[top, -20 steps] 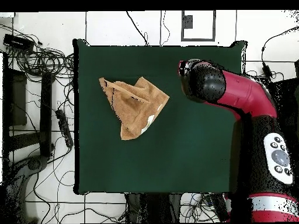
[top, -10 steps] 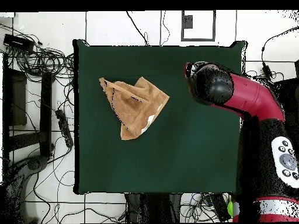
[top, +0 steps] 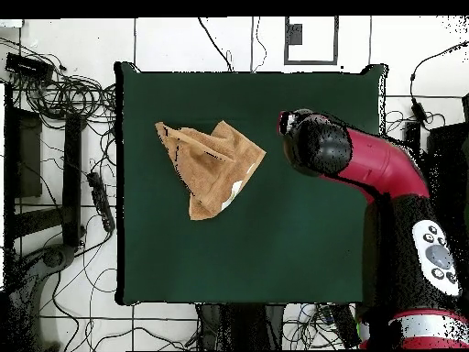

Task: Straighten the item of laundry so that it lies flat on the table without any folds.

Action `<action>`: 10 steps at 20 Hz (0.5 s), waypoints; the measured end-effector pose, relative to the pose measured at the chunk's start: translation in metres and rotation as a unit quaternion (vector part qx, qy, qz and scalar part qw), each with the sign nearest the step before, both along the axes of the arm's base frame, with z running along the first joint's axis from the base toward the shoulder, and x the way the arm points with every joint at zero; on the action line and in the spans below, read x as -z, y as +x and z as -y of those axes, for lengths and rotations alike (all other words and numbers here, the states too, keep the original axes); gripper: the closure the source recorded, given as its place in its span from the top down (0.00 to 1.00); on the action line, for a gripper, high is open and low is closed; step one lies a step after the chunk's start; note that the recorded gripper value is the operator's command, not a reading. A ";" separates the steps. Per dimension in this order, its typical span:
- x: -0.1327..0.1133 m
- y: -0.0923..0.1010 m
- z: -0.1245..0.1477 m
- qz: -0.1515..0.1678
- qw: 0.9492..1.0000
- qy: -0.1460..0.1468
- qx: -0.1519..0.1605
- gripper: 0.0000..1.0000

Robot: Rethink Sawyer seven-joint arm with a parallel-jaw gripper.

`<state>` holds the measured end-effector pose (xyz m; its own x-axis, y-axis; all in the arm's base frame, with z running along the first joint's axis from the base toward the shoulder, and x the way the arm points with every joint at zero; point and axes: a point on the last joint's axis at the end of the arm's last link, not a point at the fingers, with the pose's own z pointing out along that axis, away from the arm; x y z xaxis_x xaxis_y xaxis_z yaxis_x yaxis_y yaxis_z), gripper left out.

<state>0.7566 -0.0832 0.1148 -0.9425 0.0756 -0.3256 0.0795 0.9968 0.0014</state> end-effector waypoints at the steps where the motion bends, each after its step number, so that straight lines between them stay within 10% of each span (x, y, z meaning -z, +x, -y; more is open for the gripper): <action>1: 0.003 -0.003 -0.003 -0.001 1.000 0.003 0.001 1.00; 10: 0.027 -0.025 -0.034 -0.008 0.999 0.037 0.009 1.00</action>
